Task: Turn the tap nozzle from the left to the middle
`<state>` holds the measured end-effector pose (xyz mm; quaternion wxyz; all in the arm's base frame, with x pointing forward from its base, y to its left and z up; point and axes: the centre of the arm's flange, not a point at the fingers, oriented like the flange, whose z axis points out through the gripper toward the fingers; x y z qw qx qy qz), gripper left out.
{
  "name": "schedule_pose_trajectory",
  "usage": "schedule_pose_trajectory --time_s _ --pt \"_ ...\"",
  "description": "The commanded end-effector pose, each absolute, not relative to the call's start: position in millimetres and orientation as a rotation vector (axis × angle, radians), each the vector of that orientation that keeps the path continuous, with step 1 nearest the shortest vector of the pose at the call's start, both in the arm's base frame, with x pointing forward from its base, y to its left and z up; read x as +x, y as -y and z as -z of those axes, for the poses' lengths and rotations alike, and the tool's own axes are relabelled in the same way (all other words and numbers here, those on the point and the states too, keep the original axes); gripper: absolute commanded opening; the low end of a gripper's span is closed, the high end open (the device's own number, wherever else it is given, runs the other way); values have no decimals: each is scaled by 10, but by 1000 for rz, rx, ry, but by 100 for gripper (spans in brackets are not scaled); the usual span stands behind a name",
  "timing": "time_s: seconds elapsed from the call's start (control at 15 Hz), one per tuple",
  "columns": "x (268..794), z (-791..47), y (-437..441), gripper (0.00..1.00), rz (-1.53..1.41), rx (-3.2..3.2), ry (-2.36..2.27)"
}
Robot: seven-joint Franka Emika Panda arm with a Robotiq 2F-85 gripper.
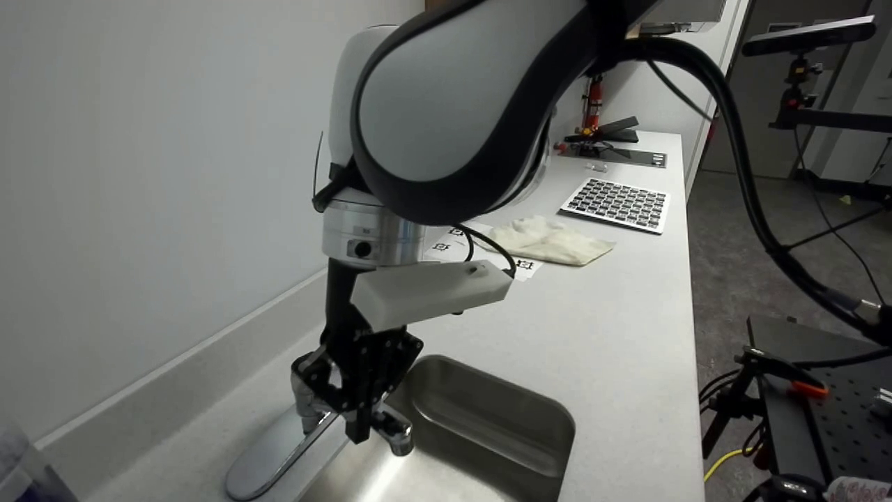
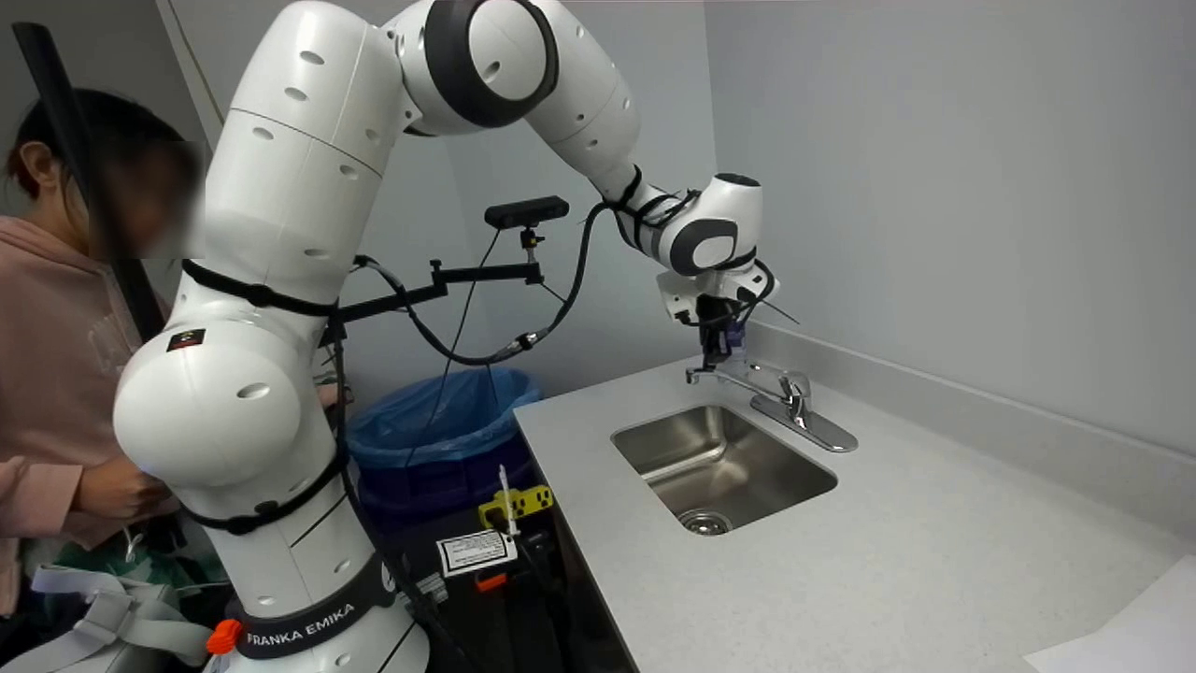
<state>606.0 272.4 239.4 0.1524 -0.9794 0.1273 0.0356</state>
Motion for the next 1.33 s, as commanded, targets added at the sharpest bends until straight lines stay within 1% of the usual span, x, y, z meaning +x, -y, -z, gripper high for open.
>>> schedule_pose_trajectory --time_s 0.0,0.8,1.27 --pt "5905 -2426 -2430 0 -112 -2889 -423" --pt "5882 -2512 -2039 0 -49 -2994 -543" --pt "5835 -2583 -2116 0 -33 -2988 -516"
